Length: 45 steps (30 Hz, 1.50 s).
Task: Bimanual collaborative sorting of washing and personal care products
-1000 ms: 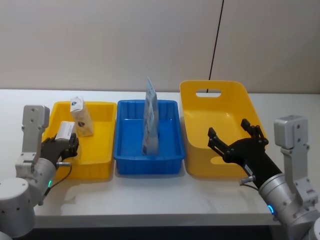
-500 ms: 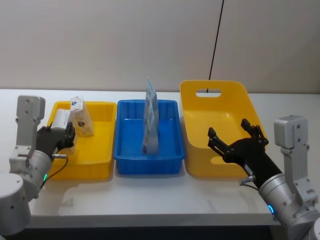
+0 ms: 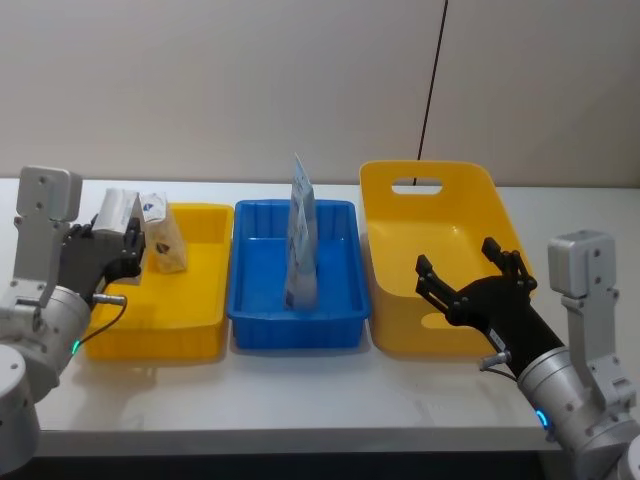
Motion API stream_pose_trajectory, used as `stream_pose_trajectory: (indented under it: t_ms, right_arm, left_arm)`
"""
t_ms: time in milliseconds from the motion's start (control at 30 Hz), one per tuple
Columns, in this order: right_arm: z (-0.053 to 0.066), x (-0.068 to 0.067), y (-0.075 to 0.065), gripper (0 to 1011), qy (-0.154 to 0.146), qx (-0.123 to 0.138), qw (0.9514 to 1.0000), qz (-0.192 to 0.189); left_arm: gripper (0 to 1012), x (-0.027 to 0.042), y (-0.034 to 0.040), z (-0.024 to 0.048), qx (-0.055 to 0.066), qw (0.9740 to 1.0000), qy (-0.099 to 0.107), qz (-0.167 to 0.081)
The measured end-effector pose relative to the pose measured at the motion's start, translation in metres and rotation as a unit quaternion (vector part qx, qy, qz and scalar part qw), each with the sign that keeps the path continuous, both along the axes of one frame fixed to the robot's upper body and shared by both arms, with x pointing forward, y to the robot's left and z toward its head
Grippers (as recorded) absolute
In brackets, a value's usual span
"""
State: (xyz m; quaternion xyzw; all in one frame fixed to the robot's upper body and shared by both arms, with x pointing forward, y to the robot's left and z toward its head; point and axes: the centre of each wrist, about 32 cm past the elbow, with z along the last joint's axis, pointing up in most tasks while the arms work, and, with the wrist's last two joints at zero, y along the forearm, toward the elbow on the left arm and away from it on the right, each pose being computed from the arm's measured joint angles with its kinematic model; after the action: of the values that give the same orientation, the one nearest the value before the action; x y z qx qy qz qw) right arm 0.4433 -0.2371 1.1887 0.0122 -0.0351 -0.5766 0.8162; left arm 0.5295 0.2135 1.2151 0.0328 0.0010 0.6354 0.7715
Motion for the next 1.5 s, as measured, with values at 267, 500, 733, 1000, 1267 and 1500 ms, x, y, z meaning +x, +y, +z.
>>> stream_pose_trajectory:
  t_ms: [267,500,733,1000,1267,1500]
  right_arm:
    - [0.0,0.0,0.0,1002,0.0,0.0,1.0,0.0]
    - [0.0,0.0,0.0,1002,0.0,0.0,1.0,0.0]
    - [0.001,0.003,0.0,1002,-0.001,0.0,1.0,0.004]
    - [0.002,0.012,0.002,1002,0.001,0.007,0.9996,0.029]
    - [0.004,0.026,0.01,1002,0.005,0.018,0.9981,0.059]
    - [0.004,0.033,0.015,1002,0.008,0.024,0.9967,0.076]
  left_arm:
    - [414,-0.0148,0.0005,0.009,0.008,0.9999,-0.013,-0.005]
    - [414,-0.0221,0.0001,0.0135,0.012,0.9997,-0.02,-0.008]
    - [414,-0.0263,-0.0001,0.0157,0.013,0.9996,-0.023,-0.011]
    - [414,-0.029,-0.0001,0.0171,0.015,0.9995,-0.025,-0.012]
    - [414,-0.0305,-0.0002,0.0181,0.016,0.9994,-0.026,-0.013]
    - [414,-0.0312,-0.0003,0.0183,0.016,0.9994,-0.027,-0.014]
